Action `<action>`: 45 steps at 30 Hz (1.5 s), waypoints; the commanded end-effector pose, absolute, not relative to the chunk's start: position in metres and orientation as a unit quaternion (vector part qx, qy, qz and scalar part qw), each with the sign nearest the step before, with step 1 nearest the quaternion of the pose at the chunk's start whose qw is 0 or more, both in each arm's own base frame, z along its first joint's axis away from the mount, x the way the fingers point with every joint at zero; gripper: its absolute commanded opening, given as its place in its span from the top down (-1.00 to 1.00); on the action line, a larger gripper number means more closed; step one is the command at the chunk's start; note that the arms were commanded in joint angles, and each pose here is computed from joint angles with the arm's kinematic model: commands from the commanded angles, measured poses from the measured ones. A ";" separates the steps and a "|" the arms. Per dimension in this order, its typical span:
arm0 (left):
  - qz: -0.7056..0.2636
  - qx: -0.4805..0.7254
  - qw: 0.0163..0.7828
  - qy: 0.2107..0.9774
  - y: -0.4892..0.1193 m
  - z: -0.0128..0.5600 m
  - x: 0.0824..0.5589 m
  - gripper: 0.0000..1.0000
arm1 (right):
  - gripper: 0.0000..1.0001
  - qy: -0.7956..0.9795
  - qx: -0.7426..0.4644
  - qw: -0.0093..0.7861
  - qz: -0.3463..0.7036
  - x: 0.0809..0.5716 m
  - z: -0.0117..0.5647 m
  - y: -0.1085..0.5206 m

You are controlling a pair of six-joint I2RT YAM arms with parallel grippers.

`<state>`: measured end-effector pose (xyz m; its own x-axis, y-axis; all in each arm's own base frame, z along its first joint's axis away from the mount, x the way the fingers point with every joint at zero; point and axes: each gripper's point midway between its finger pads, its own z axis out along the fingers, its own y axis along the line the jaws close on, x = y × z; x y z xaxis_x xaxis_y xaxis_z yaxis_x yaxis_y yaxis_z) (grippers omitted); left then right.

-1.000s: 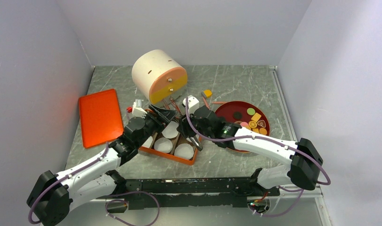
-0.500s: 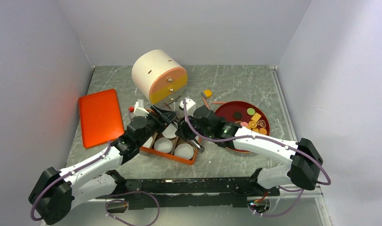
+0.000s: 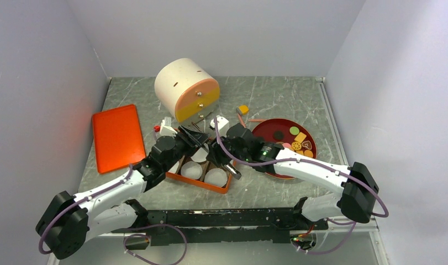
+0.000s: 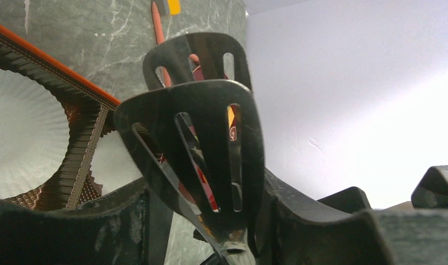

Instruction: Pack the cookies

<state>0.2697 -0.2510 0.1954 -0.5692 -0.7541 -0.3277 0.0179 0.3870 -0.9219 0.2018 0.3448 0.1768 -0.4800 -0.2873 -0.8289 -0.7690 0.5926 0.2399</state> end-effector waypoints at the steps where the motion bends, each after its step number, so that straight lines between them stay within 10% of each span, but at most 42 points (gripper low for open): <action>1: -0.487 -0.259 0.393 0.736 -0.248 0.193 0.272 0.01 | 0.11 0.753 -0.318 0.454 0.355 0.207 0.241 0.356; 26: -0.536 -0.307 0.352 0.703 -0.252 0.203 0.267 0.88 | 0.21 0.770 -0.319 0.433 0.343 0.211 0.226 0.361; 39: -0.525 -0.317 0.357 0.704 -0.243 0.198 0.264 0.07 | 0.46 0.767 -0.326 0.437 0.337 0.207 0.236 0.353; 45: -0.535 -0.319 0.344 0.703 -0.247 0.195 0.262 0.34 | 0.41 0.763 -0.324 0.443 0.343 0.206 0.238 0.352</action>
<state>0.2621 -0.2490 0.2016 -0.5642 -0.8129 -0.1444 -0.0686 0.2204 -0.9730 0.2020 0.3464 0.1947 -0.4655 -0.2812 -0.8392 -0.7767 0.5843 0.2351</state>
